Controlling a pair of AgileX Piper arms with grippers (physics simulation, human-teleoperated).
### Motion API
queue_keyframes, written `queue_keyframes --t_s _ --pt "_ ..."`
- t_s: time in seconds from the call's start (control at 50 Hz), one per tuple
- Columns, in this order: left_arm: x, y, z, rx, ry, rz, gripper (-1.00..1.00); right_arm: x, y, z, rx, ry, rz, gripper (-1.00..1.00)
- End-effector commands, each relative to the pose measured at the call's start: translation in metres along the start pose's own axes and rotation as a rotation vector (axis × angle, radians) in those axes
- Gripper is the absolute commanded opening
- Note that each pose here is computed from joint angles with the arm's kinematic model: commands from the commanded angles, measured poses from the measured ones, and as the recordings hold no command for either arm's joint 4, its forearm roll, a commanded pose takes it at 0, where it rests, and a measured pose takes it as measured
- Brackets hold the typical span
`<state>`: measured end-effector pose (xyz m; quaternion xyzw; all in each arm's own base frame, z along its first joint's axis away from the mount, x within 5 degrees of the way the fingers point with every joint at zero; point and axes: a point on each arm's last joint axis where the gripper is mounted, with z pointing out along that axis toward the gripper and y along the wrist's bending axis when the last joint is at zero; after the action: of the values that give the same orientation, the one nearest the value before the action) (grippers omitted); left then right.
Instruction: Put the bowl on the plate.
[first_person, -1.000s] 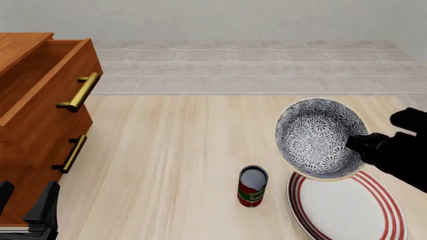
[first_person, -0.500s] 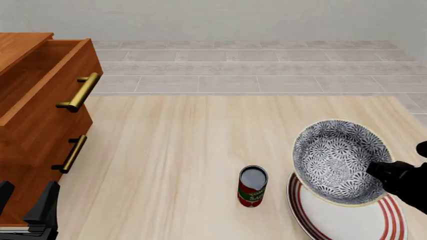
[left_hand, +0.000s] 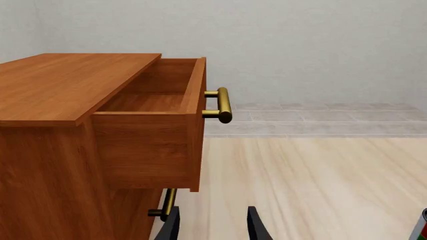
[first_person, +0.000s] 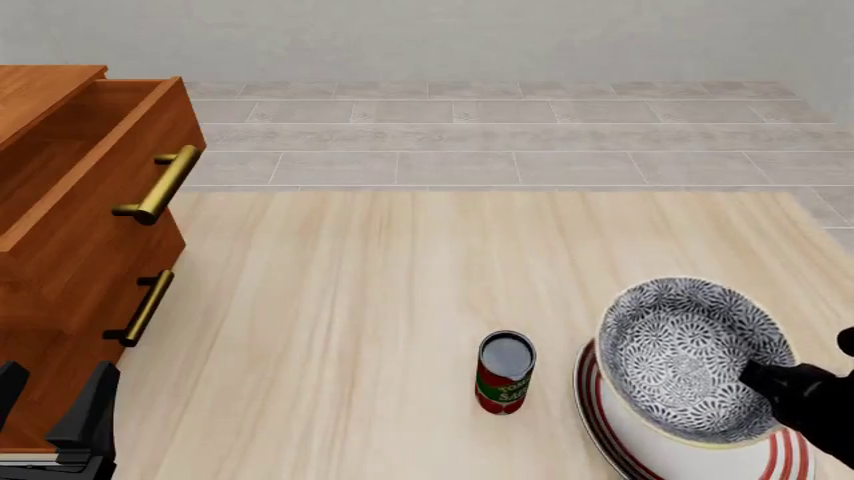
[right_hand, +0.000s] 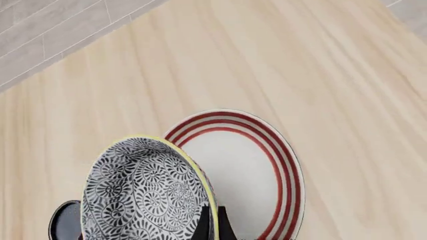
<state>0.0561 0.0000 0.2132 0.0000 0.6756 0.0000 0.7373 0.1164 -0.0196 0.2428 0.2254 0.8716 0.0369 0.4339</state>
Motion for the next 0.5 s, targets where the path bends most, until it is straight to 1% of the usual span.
queue_keyframes --t_s 0.02,0.08,0.1,0.24,0.32,0.5 --pt "0.0 0.0 0.0 0.0 0.0 0.0 1.0 0.01 -0.008 0.004 0.031 0.009 0.024 -1.0" --pt "0.0 0.0 0.0 0.0 0.0 0.0 1.0 0.011 -0.009 0.005 0.04 0.011 0.026 -1.0" --pt "0.0 0.0 0.0 0.0 0.0 0.0 1.0 0.015 -0.011 0.006 0.048 0.017 0.03 -1.0" --pt "0.0 0.0 0.0 0.0 0.0 0.0 1.0 0.022 -0.015 0.009 0.06 0.024 0.04 -1.0" --pt "0.0 0.0 0.0 0.0 0.0 0.0 1.0 0.032 -0.019 0.013 0.066 0.036 0.048 -1.0" --pt "0.0 0.0 0.0 0.0 0.0 0.0 1.0 0.038 -0.022 0.022 0.074 0.04 0.061 -1.0"
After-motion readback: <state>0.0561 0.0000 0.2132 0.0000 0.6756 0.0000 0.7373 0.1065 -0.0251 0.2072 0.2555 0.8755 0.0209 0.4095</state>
